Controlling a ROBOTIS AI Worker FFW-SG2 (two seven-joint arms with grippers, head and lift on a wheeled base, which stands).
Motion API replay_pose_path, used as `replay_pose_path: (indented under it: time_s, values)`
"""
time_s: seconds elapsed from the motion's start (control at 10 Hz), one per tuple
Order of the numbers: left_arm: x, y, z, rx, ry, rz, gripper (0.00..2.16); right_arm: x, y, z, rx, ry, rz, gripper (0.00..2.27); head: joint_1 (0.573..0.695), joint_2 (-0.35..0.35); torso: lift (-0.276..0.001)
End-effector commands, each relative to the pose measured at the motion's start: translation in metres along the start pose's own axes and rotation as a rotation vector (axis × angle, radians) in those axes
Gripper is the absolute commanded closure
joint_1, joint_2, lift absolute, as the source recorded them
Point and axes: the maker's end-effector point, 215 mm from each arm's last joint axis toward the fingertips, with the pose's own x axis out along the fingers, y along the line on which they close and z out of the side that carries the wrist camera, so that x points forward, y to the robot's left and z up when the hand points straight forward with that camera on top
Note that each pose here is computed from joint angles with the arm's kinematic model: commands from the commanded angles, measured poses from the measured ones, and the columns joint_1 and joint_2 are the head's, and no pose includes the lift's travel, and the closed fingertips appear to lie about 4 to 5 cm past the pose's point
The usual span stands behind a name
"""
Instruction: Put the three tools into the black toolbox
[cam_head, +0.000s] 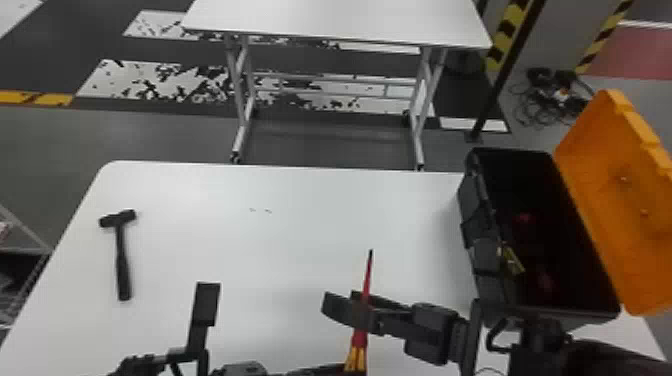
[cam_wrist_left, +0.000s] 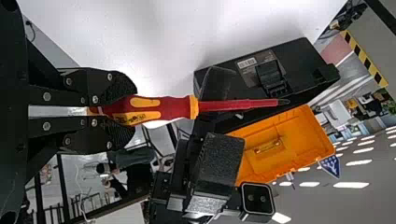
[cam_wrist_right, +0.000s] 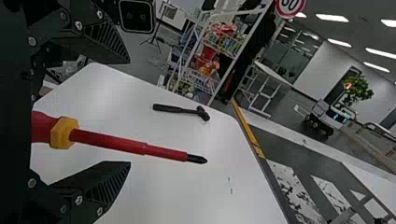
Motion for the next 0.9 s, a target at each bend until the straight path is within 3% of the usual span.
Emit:
replay_pose_path:
  time_s: [0.0, 0.8]
  values:
    - [0.0012, 0.0021, -0.0011, 0.003, 0.002, 0.005, 1.17, -0.0010, 0.0014, -0.0001, -0.004, 0.008, 0.012, 2.21, 0.695, -0.043, -0.051]
    - [-0.0085, -0.0022, -0.0036, 0.007, -0.010, 0.005, 1.17, -0.0082, -0.0004, -0.0065, 0.027, 0.008, 0.048, 2.25, 0.695, -0.046, -0.051]
